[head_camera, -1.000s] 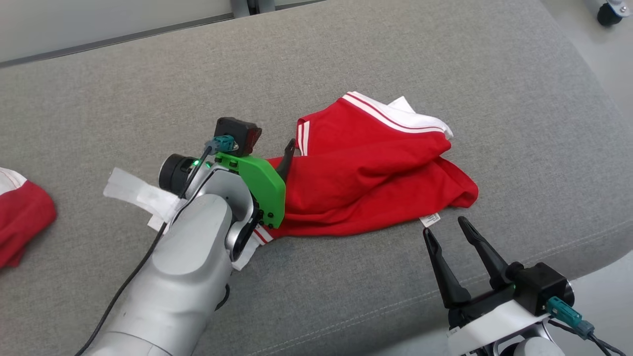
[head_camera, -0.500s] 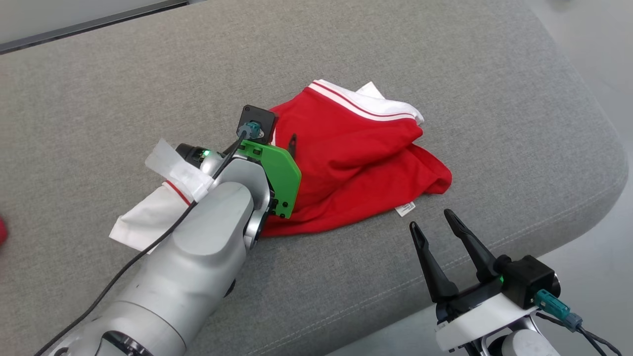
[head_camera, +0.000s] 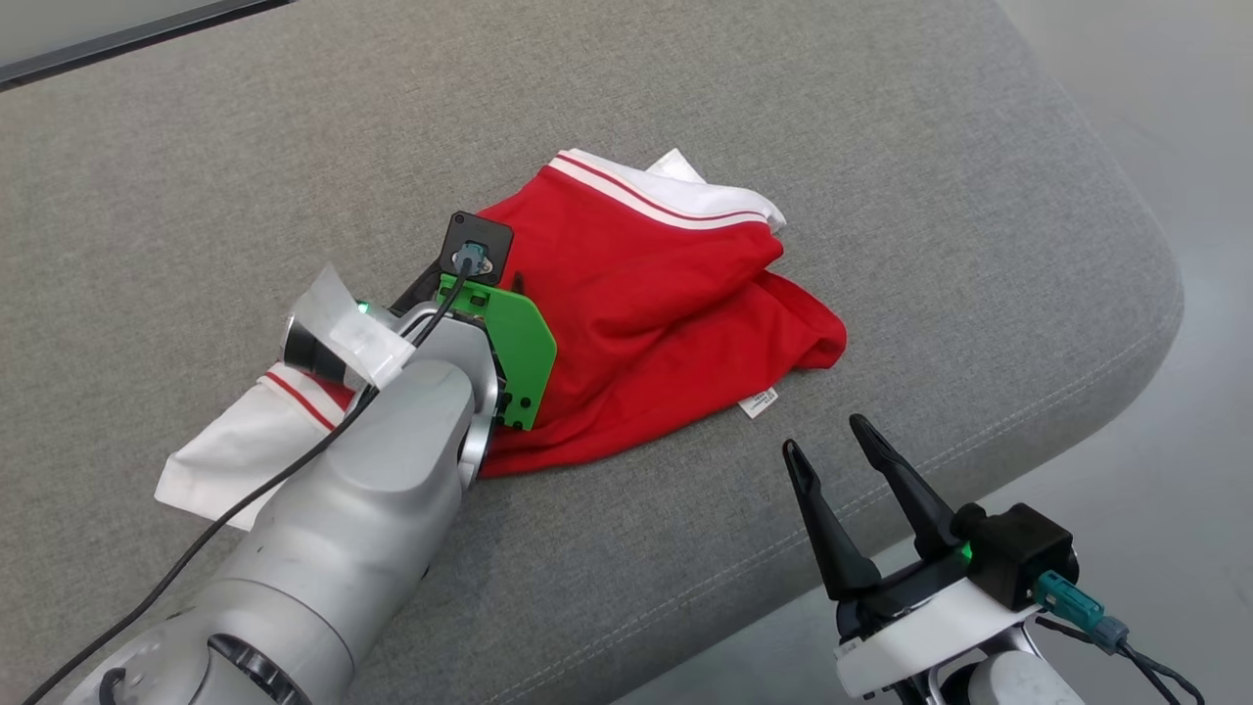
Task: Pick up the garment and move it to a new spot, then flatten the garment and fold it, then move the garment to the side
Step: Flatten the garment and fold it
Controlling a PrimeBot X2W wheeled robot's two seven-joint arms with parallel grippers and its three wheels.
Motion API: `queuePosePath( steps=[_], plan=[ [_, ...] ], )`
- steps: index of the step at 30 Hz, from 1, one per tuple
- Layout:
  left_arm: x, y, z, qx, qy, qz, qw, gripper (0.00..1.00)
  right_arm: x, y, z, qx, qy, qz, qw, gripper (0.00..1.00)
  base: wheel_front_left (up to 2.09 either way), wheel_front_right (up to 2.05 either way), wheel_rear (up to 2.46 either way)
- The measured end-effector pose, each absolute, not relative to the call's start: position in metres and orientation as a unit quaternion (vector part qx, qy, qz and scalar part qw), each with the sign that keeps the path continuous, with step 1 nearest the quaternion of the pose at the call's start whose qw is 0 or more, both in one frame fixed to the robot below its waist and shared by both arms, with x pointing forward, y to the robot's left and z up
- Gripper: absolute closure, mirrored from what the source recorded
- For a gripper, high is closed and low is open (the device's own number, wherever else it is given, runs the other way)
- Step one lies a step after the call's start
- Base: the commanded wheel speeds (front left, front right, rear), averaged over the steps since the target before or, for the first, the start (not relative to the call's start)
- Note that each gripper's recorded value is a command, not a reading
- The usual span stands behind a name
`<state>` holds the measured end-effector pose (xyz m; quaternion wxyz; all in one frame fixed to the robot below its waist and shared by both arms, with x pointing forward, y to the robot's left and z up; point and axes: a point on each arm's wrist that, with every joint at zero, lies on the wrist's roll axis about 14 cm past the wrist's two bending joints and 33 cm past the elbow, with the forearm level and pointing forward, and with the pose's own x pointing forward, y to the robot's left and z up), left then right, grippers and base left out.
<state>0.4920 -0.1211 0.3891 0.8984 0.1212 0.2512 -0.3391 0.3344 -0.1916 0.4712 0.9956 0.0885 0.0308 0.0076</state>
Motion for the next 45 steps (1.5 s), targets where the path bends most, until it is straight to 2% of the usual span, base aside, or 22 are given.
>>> queuePosePath(
  steps=[2,4,5,6,11,21,28,37,39,40,41,42,45],
  plan=[
    [0.491,-0.121,0.384,0.123,0.262,-0.339,0.895,0.0,0.335,-0.192,0.473,0.091,0.028,0.006,0.995,0.0,0.0,0.0,0.0],
    [0.488,-0.121,0.379,0.128,0.272,-0.343,0.89,0.58,0.336,-0.193,0.474,0.09,0.027,0.004,0.996,0.0,0.0,0.0,0.0],
    [0.487,-0.122,0.378,0.127,0.274,-0.345,0.889,0.94,0.335,-0.195,0.473,0.09,0.027,0.002,0.996,0.0,0.0,0.0,0.0],
    [0.487,-0.123,0.377,0.127,0.275,-0.346,0.888,1.0,0.335,-0.196,0.473,0.089,0.027,0.0,0.996,0.0,0.0,0.0,0.0],
    [0.492,-0.124,0.385,0.101,0.262,-0.342,0.897,1.0,0.336,-0.198,0.473,0.088,0.027,-0.002,0.996,0.0,0.0,0.0,0.0],
    [0.544,-0.103,0.45,0.021,0.173,-0.278,0.945,1.0,0.341,-0.189,0.474,0.093,0.024,0.015,0.995,0.0,0.0,0.0,0.0],
    [0.596,-0.028,0.493,-0.003,0.106,-0.175,0.979,1.0,0.347,-0.177,0.478,0.099,0.014,0.037,0.994,0.0,0.0,0.0,0.0],
    [0.633,0.062,0.504,-0.004,0.081,-0.085,0.993,1.0,0.352,-0.172,0.475,0.1,0.019,0.045,0.994,0.0,0.0,0.0,0.0],
    [0.645,0.072,0.523,-0.006,0.051,-0.074,0.996,1.0,0.354,-0.171,0.474,0.101,0.02,0.045,0.994,0.0,0.0,0.0,0.0],
    [0.652,0.076,0.534,-0.021,0.033,-0.071,0.997,0.93,0.356,-0.169,0.472,0.104,0.022,0.046,0.993,0.0,0.0,0.0,0.0],
    [0.65,0.077,0.525,-0.026,0.044,-0.073,0.996,0.5,0.356,-0.168,0.471,0.105,0.024,0.047,0.993,0.0,0.0,0.0,0.0],
    [0.646,0.079,0.512,-0.025,0.059,-0.072,0.995,0.0,0.356,-0.167,0.47,0.105,0.025,0.047,0.993,0.0,0.0,0.0,0.0],
    [0.642,0.081,0.5,-0.027,0.071,-0.074,0.994,0.0,0.356,-0.167,0.469,0.107,0.027,0.046,0.993,0.0,0.0,0.0,0.0]
  ],
)
